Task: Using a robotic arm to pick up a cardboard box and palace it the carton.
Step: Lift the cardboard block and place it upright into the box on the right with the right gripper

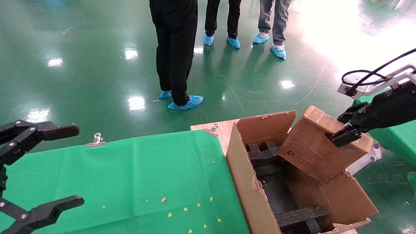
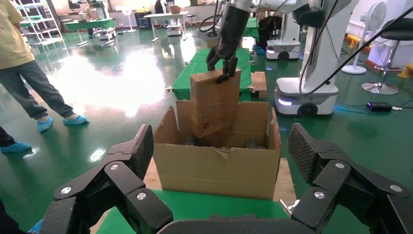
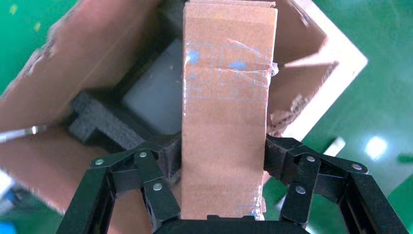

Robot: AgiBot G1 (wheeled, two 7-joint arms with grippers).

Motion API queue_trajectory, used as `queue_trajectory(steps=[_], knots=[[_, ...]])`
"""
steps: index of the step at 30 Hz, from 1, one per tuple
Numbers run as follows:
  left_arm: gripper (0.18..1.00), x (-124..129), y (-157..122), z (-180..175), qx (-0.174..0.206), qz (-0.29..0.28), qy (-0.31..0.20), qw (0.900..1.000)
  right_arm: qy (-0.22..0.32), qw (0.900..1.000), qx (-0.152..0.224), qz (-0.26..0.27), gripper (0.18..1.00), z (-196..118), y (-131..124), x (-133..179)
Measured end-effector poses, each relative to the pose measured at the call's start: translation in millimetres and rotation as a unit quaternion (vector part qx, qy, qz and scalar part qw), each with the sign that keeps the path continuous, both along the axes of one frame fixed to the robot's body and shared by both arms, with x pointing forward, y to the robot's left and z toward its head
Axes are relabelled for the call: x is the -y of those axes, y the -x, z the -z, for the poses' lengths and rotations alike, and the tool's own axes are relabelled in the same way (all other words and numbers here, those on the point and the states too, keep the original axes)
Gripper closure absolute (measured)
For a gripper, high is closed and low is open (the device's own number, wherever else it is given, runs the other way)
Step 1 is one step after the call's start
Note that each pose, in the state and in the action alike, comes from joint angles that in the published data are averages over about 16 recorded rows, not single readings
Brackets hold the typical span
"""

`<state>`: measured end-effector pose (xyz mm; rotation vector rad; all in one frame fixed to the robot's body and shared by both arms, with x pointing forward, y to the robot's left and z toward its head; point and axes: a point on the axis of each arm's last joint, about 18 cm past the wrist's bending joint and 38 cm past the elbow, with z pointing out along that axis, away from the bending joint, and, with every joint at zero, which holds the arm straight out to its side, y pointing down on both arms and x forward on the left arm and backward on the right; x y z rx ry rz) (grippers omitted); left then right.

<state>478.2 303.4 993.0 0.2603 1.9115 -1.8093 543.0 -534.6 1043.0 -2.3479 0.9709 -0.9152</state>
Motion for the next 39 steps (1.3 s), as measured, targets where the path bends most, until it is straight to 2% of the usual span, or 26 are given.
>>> queue_trajectory(steps=[5, 14, 20, 31, 39], knots=[[0.184, 0, 0, 0, 0.0, 0.0, 0.0, 1.0, -0.056, 0.996, -0.011, 0.064, 0.847, 23, -3, 13], [0.184, 0, 0, 0, 0.0, 0.0, 0.0, 1.0, -0.131, 0.981, -0.03, 0.144, 0.849, 59, -2, 27], [0.184, 0, 0, 0, 0.0, 0.0, 0.0, 1.0, -0.149, 0.974, -0.037, 0.164, 0.85, 71, 0, 29], [0.184, 0, 0, 0, 0.0, 0.0, 0.0, 1.0, -0.153, 0.973, -0.038, 0.17, 0.852, 72, -1, 28], [0.184, 0, 0, 0, 0.0, 0.0, 0.0, 1.0, -0.173, 0.962, -0.048, 0.207, 0.852, 76, -11, 26]])
